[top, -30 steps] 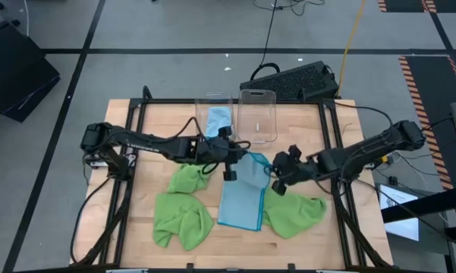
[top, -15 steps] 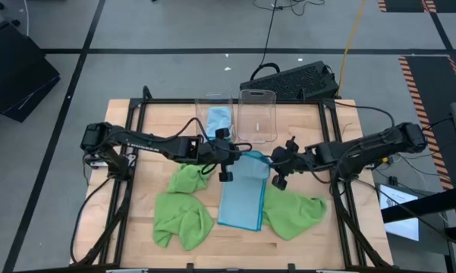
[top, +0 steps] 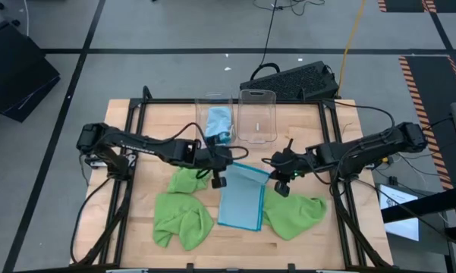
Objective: Fold microfiber towels
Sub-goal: Fold the blue microfiber towel
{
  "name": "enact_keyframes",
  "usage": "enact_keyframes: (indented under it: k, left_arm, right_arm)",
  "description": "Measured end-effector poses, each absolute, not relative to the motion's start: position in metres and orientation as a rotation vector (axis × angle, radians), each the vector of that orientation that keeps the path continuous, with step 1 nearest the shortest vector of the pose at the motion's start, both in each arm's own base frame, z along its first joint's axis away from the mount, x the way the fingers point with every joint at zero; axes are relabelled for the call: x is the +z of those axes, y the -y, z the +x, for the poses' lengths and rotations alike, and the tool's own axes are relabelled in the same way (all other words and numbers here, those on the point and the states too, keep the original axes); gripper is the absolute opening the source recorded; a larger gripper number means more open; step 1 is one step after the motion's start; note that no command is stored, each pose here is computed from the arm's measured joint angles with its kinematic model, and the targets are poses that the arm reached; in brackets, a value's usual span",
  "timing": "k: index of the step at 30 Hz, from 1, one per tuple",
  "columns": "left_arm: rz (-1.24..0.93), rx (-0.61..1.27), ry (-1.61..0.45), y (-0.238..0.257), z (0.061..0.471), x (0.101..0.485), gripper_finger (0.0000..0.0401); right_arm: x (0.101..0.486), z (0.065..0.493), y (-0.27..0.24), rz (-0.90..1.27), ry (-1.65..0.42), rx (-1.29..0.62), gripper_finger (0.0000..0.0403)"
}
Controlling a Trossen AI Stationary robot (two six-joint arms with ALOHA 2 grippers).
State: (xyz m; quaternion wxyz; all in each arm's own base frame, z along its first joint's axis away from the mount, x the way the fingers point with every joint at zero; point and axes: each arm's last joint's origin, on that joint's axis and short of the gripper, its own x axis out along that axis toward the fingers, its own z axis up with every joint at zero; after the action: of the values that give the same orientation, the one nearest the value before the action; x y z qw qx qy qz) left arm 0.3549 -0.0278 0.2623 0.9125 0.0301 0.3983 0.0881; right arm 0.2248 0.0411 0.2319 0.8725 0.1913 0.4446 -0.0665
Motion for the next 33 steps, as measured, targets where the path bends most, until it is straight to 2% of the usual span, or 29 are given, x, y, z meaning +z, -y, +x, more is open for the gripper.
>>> enact_keyframes:
  k: [8,14,20,33]
  left_arm:
    - [0.027,0.141,-0.814,0.053,0.351,0.253,0.0003]
    - [0.021,0.107,-0.803,0.069,0.349,0.253,0.0003]
    - [-0.004,0.093,-0.823,0.083,0.344,0.241,0.0003]
    - [-0.024,0.071,-0.858,0.099,0.333,0.225,0.0004]
  right_arm:
    - [0.224,0.227,-0.053,0.538,-0.893,-0.018,0.0004]
    - [0.217,0.222,-0.063,0.605,-0.926,-0.004,0.0004]
    - [0.209,0.220,-0.078,0.689,-0.859,0.050,0.0004]
    - [0.191,0.237,-0.102,0.812,-0.850,0.111,0.0004]
